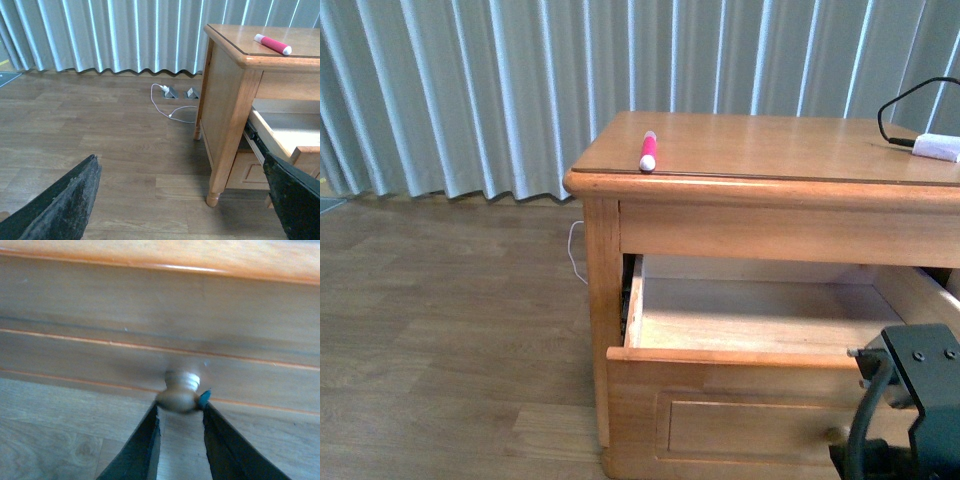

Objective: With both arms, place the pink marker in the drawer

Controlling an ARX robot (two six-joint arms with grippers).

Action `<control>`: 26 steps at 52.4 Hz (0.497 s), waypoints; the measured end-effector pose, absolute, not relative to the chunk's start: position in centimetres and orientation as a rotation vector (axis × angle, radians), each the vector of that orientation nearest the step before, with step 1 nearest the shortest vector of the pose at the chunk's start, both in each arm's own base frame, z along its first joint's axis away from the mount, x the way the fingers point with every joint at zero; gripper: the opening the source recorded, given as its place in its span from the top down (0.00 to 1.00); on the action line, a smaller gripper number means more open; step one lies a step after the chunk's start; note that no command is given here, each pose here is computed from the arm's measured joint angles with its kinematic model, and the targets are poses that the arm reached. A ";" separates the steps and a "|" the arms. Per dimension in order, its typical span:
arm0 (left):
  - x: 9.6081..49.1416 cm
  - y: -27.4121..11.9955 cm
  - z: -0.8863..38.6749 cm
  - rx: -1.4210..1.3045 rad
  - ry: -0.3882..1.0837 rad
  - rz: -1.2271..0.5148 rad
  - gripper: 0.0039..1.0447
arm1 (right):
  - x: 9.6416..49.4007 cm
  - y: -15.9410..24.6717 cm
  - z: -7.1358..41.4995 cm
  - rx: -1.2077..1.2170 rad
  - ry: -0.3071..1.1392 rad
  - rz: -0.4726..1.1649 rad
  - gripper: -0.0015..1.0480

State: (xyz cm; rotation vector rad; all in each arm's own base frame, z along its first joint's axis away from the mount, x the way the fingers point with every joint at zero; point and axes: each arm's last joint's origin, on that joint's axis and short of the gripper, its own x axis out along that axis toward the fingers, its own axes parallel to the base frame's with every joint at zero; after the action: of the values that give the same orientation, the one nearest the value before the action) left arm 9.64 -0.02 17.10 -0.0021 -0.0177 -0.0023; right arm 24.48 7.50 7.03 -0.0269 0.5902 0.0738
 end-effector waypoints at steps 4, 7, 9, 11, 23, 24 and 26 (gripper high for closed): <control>9.6 0.0 17.1 -0.002 -0.018 -0.002 0.06 | 23.6 7.0 7.5 -0.037 0.591 0.019 0.63; 9.6 0.0 17.1 -0.002 -0.018 -0.002 0.06 | 23.0 6.5 8.2 -0.027 0.591 0.000 0.55; 9.6 0.0 17.1 -0.002 -0.018 -0.003 0.06 | 22.7 6.3 8.8 -0.019 0.593 -0.002 0.50; 9.6 0.0 17.1 -0.002 -0.018 -0.003 0.06 | 22.3 6.2 9.7 -0.007 0.592 0.007 0.43; 9.6 0.0 17.1 -0.002 -0.018 -0.003 0.06 | 19.7 3.9 16.8 0.052 0.530 0.032 0.07; 9.6 0.0 17.1 -0.002 -0.018 -0.002 0.06 | 19.5 3.7 17.4 0.055 0.520 0.037 0.07; 9.6 0.0 17.1 -0.002 -0.018 -0.002 0.06 | 19.1 3.5 18.4 0.053 0.506 0.043 0.09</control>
State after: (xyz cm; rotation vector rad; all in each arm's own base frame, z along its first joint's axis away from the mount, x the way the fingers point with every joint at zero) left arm 9.64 -0.02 17.10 -0.0021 -0.0177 -0.0023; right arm 19.08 3.47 18.42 0.0534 0.5061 0.0432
